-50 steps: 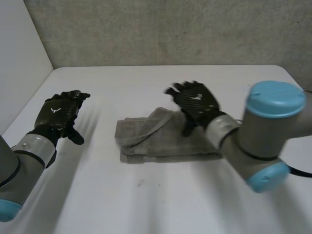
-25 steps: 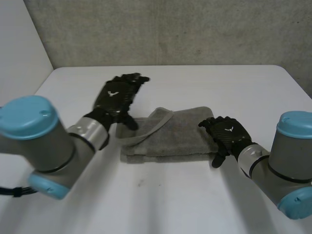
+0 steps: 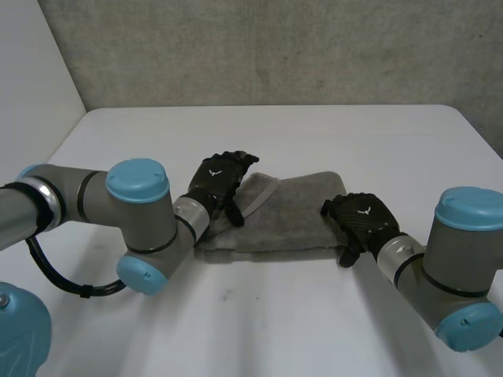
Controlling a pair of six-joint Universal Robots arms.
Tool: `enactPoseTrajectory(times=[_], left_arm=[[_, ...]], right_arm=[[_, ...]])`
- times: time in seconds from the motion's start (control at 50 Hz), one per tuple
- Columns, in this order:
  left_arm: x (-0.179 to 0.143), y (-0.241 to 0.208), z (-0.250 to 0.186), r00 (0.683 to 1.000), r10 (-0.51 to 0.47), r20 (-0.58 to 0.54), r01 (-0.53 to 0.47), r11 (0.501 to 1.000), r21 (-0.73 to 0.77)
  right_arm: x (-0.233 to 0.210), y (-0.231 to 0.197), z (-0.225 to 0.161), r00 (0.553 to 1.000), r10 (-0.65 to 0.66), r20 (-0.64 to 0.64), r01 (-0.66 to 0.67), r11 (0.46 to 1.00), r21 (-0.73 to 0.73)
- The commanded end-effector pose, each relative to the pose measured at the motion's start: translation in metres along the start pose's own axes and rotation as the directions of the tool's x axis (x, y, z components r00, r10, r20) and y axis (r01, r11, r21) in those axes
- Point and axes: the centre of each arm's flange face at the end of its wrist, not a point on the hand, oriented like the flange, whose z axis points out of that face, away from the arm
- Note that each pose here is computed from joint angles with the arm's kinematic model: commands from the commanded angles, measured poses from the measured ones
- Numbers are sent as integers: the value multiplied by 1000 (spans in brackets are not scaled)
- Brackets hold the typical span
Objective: Fold the towel.
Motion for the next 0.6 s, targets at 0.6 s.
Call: enactPoseTrajectory(times=[0.6], left_arm=[[-17, -17, -45, 940, 146, 308, -131, 989, -68]], right_arm=[[13, 0, 7, 995, -50, -90, 52, 998, 26]])
